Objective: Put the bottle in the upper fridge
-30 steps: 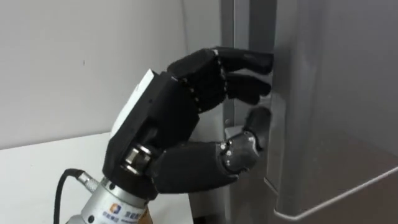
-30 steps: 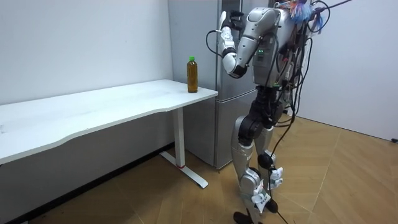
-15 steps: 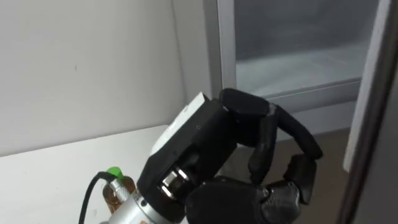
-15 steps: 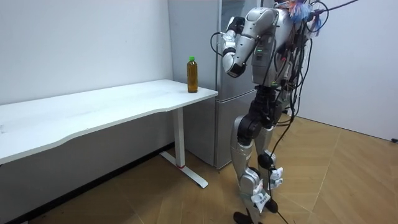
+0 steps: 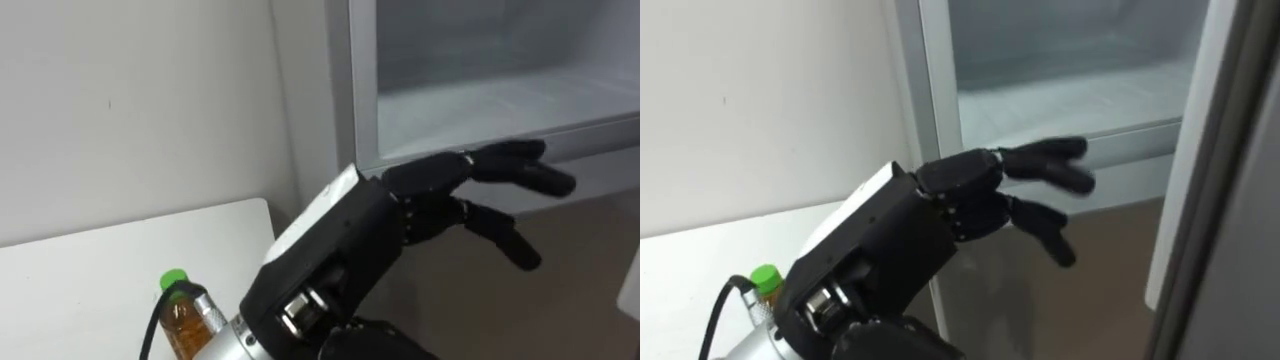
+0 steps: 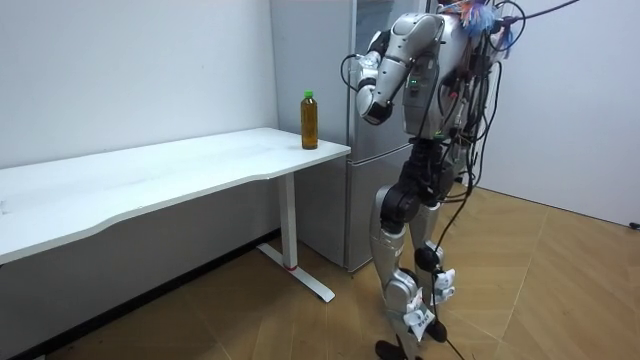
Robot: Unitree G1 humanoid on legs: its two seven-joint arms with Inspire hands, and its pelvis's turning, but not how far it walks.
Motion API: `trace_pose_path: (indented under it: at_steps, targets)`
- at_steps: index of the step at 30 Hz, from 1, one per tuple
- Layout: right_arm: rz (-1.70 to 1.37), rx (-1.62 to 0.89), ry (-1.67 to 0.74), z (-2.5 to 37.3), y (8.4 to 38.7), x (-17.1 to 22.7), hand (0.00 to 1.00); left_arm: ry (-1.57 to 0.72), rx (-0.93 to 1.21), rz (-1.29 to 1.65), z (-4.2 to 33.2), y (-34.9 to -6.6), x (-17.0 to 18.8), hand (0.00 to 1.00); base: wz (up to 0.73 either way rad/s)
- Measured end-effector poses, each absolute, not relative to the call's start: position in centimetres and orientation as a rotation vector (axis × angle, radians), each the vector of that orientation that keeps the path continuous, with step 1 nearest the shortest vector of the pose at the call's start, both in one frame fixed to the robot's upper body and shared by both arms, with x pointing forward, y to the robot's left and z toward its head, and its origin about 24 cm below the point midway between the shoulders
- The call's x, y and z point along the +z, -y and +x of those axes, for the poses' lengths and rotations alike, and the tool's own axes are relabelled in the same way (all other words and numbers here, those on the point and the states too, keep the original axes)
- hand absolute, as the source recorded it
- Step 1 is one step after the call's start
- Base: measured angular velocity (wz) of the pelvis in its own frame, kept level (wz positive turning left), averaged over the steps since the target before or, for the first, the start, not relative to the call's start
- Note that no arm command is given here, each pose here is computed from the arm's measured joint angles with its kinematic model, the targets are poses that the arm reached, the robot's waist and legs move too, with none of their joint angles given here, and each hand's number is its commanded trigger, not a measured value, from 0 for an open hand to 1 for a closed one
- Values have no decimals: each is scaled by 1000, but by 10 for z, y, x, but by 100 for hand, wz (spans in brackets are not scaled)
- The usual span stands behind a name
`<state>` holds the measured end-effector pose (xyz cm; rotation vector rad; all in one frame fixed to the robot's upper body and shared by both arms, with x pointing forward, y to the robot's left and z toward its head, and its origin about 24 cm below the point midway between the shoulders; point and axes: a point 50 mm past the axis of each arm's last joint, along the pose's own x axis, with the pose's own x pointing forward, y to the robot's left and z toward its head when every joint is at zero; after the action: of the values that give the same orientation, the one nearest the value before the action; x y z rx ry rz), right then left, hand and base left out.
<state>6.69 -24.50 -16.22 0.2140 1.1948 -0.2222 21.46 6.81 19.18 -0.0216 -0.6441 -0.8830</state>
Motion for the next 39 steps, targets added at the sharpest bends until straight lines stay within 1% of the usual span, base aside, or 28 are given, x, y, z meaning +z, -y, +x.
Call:
trace_pose_path:
  at_steps: [8, 14, 24, 35, 39]
  targets:
    - [216, -231, -1196, 65, 244, -163, 0, 625, -920, -18, 214, -65, 189, 0, -10]
    - [234, -236, -1187, 66, 245, -162, 0, 659, -960, -1, 215, -60, 198, 0, -16]
    - [253, -247, -1172, 70, 245, -162, 0, 642, -1070, -13, 209, -38, 194, 0, -20]
    - [247, -258, -1178, 68, 248, -161, 0, 614, -1078, -24, 214, -35, 189, 0, -23]
    - [254, -289, -1177, 64, 255, -160, 0, 614, -1091, -48, 217, -33, 190, 0, -14]
